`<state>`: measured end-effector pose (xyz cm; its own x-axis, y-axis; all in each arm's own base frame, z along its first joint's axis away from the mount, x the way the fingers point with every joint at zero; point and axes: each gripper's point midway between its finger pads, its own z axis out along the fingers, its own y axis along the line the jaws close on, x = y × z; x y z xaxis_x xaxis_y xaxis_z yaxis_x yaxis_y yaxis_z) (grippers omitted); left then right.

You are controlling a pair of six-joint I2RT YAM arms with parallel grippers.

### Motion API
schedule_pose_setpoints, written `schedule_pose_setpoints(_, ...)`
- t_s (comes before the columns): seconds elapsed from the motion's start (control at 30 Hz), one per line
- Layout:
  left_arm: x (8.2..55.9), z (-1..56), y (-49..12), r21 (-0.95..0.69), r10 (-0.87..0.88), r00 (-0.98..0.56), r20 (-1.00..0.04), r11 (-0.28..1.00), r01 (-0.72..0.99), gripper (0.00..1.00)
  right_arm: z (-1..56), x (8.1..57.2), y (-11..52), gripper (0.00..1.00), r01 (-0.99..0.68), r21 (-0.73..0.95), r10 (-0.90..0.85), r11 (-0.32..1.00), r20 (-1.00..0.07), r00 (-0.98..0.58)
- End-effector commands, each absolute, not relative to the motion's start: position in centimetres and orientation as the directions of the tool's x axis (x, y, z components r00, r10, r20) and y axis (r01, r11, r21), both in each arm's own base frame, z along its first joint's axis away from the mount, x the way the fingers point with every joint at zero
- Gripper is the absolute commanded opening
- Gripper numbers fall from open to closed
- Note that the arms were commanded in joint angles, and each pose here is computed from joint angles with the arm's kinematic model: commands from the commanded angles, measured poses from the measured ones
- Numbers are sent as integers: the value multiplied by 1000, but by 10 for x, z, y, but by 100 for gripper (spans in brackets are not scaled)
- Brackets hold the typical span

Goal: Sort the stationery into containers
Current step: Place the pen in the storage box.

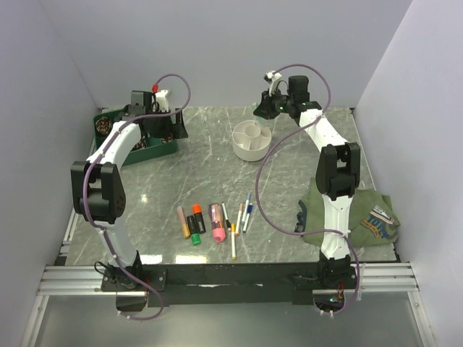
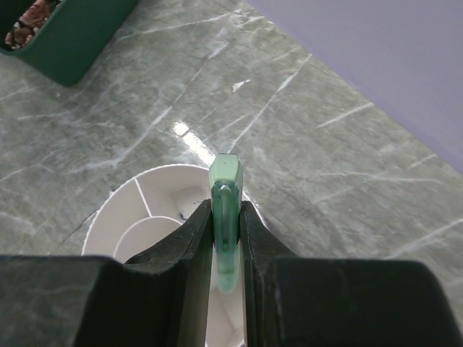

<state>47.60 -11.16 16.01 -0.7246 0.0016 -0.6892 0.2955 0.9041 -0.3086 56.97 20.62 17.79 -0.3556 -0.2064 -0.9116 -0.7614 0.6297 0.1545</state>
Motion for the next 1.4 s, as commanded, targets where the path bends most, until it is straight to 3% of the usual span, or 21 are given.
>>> schedule_pose_setpoints(0.0,485,176,-120,-315,2,-698,-717,891,326,99,226,580,198,3,-757,55,-203,651,-948,-244)
schedule_pose_setpoints(0.67,478,172,-116,-300,9,-704,-710,900,315,100,152,563,184,10,-753,36,-345,658,-874,-343)
schedule_pose_setpoints(0.93,471,172,-114,-293,12,-704,-710,904,311,100,154,553,184,42,-750,48,-348,659,-865,-361)
schedule_pose_setpoints(1.37,433,192,-110,-282,-21,-694,-720,922,264,100,226,516,180,49,-724,42,-264,689,-915,-305)
